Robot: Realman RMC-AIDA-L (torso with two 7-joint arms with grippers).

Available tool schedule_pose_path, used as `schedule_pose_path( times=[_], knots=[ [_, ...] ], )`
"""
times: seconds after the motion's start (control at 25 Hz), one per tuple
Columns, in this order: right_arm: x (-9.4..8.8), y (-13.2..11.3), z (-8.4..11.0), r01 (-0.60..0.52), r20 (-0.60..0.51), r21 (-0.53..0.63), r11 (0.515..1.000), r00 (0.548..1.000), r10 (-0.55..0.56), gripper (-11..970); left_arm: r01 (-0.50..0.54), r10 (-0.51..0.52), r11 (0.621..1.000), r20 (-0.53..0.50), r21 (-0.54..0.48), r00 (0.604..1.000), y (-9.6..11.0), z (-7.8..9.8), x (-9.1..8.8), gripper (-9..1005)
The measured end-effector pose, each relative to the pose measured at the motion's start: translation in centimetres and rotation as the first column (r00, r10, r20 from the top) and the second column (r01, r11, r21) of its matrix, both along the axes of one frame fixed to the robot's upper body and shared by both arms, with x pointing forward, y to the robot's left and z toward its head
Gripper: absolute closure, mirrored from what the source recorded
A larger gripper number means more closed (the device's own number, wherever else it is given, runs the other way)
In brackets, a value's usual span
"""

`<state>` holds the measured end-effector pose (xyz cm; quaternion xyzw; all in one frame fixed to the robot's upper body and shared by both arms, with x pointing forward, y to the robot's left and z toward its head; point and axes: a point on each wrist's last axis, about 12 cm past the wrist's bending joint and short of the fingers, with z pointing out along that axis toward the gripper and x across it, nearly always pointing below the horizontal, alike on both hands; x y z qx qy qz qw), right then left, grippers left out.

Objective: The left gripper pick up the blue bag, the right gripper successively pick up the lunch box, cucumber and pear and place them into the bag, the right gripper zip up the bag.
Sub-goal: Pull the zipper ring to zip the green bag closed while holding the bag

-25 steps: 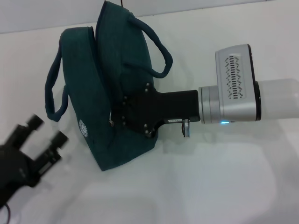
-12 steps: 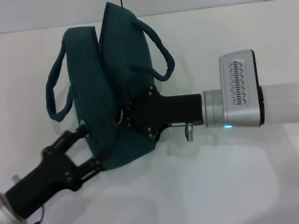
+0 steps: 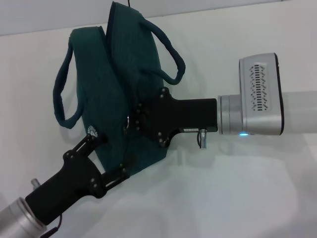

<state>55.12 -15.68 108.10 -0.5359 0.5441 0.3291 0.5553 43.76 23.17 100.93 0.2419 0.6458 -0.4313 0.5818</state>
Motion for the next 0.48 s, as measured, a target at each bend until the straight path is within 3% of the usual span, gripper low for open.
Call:
schedule_pose_path(
  times=[0.36,0.48],
  knots=[
    [-0.30,-0.10,0.08,-0.001,-0.003,0.023,1.000,1.000,0.001,909,-0.071,0.068,0.992,0.030,0.108,0.997,0.07,-0.98,0.51,129],
    [-0.33,-0.18,-0.01,0.002,-0.006,0.021,1.000,1.000,-0.002,900,-0.071,0.066,0.991,0.047,0.115,0.997,-0.03,-0.94,0.54,248]
  ],
)
